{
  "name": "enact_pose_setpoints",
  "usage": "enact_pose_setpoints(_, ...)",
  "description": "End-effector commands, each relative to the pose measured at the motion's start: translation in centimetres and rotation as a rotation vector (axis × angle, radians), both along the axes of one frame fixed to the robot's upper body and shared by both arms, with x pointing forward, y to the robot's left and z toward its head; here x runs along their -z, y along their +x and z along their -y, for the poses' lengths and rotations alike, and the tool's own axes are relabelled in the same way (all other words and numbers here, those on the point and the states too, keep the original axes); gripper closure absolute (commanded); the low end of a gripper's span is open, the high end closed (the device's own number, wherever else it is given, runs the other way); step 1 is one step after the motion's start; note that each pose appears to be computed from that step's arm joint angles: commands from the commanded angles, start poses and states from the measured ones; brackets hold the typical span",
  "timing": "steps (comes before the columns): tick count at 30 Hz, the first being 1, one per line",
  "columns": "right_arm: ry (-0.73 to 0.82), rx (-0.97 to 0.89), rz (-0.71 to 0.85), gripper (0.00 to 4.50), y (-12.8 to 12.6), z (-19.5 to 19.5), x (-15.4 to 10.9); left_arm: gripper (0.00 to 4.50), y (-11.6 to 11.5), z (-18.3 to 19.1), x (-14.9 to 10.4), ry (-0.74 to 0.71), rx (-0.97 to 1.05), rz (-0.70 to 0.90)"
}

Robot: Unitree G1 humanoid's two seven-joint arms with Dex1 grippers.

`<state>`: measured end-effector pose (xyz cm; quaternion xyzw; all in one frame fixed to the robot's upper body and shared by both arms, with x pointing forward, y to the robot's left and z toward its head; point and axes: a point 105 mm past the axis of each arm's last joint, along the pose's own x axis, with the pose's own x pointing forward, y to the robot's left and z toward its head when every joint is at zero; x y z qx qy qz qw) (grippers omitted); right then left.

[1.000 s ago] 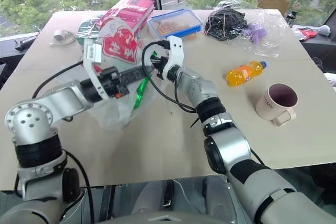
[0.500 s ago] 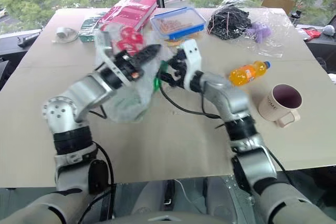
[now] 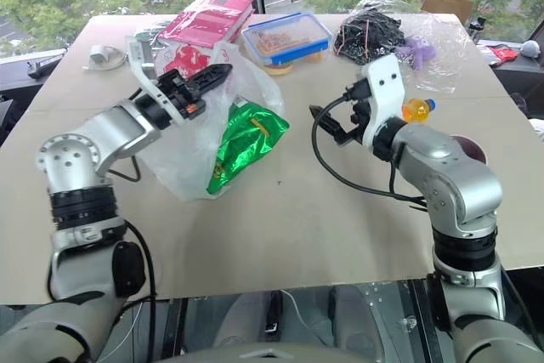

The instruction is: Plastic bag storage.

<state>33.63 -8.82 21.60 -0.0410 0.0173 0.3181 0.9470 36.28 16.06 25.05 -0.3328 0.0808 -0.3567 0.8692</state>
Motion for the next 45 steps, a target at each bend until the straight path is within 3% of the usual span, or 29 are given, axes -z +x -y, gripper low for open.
enact_pose_setpoints(1,0.006,0.0,-0.08,0.02,1.3,-2.3,2.8,4.5,-1.5,1.0,0.6,0.201,0.111,0.065)
enact_pose_setpoints(5,-0.063,0.1,-0.092,0.02,4.6,-3.2,5.6,4.5,-2.5,1.0,1.2,0.338,0.157,0.125)
enact_pose_setpoints(8,0.114,0.075,-0.093,0.02,5.7,-4.6,4.0,4.5,-3.4,0.6,1.7,0.404,0.184,0.145)
enact_pose_setpoints(13,0.162,0.018,-0.06,0.02,7.0,-6.2,2.2,4.5,-3.7,-0.1,1.7,0.404,0.162,0.145)
enact_pose_setpoints(17,0.187,-0.062,-0.105,0.02,7.9,-8.6,2.5,4.5,-4.0,0.2,1.4,0.403,0.162,0.159)
enact_pose_setpoints(22,0.113,-0.056,-0.153,0.02,9.7,-10.5,4.6,4.5,-4.9,0.7,0.6,0.381,0.181,0.188)
enact_pose_setpoints(26,0.126,-0.027,-0.154,1.26,10.6,-9.8,4.7,4.5,-5.5,0.6,0.2,0.357,0.185,0.2)
enact_pose_setpoints(28,0.144,-0.031,-0.13,2.25,10.8,-8.9,3.7,4.5,-5.5,0.3,-0.4,0.294,0.18,0.194)
enact_pose_setpoints(30,0.193,-0.057,-0.114,3.35,10.5,-7.6,1.9,4.5,-5.3,-0.1,-1.4,0.206,0.178,0.189)
enact_pose_setpoints(33,0.284,-0.152,-0.121,4.39,8.3,-4.5,-2.9,4.5,-4.0,-1.0,-4.2,-0.009,0.154,0.179)
enact_pose_setpoints(37,0.332,-0.243,-0.108,4.46,5.2,-3.2,-7.7,4.5,-2.0,-2.1,-6.2,-0.164,0.098,0.137)
enact_pose_setpoints(40,0.383,-0.265,-0.064,4.46,3.6,-2.9,-11.5,4.5,-1.1,-1.2,-5.7,-0.119,0.111,0.096)
enact_pose_setpoints(45,0.299,-0.142,-0.036,4.46,4.4,-2.6,-11.7,4.5,-1.9,1.6,-4.8,-0.09,0.23,0.068)
